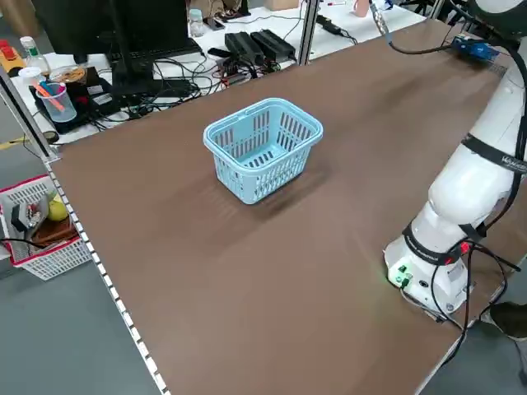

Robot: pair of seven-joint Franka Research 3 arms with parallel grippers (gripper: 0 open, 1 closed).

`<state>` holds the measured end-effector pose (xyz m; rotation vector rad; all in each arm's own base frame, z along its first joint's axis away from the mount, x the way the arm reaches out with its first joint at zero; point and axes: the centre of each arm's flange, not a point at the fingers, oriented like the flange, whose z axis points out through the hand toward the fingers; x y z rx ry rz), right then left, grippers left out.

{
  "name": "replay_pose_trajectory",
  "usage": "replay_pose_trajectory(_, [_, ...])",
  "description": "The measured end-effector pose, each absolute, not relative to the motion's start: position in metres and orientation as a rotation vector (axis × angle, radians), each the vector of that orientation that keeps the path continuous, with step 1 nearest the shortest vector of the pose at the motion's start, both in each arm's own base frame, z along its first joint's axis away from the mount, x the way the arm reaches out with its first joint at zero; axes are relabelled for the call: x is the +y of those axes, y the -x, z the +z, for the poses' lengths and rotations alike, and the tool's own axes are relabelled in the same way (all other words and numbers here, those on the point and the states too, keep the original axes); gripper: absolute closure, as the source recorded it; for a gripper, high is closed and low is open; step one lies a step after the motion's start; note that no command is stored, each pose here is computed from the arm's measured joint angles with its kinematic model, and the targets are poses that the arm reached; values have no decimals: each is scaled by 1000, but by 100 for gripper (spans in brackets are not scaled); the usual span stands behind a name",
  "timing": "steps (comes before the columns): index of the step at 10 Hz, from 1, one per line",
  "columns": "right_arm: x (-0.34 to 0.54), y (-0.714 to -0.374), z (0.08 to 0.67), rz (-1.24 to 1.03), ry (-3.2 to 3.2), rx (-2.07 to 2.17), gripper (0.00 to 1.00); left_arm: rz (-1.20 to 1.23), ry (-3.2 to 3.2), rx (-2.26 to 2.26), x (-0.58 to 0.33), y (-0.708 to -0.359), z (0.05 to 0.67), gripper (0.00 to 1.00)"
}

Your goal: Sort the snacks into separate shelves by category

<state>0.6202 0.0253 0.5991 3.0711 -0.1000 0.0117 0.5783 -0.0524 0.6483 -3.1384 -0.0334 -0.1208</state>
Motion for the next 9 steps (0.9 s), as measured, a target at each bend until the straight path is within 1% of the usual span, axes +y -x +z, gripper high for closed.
replay_pose_trajectory(2, [12,-601,630,43,-3084,-41,1,-122,3138,-33,-52,-578,649,0])
replay_pose_trajectory(5, [9,-578,655,78,-3089,-17,1,-123,3138,-33,-53,-578,649,0])
replay_pose_trajectory(7, [9,-567,653,41,-3092,-17,1,-123,3139,-32,-53,-578,649,0])
replay_pose_trajectory(9, [9,-569,630,17,-3092,-13,1,-122,3139,-32,-53,-578,649,0])
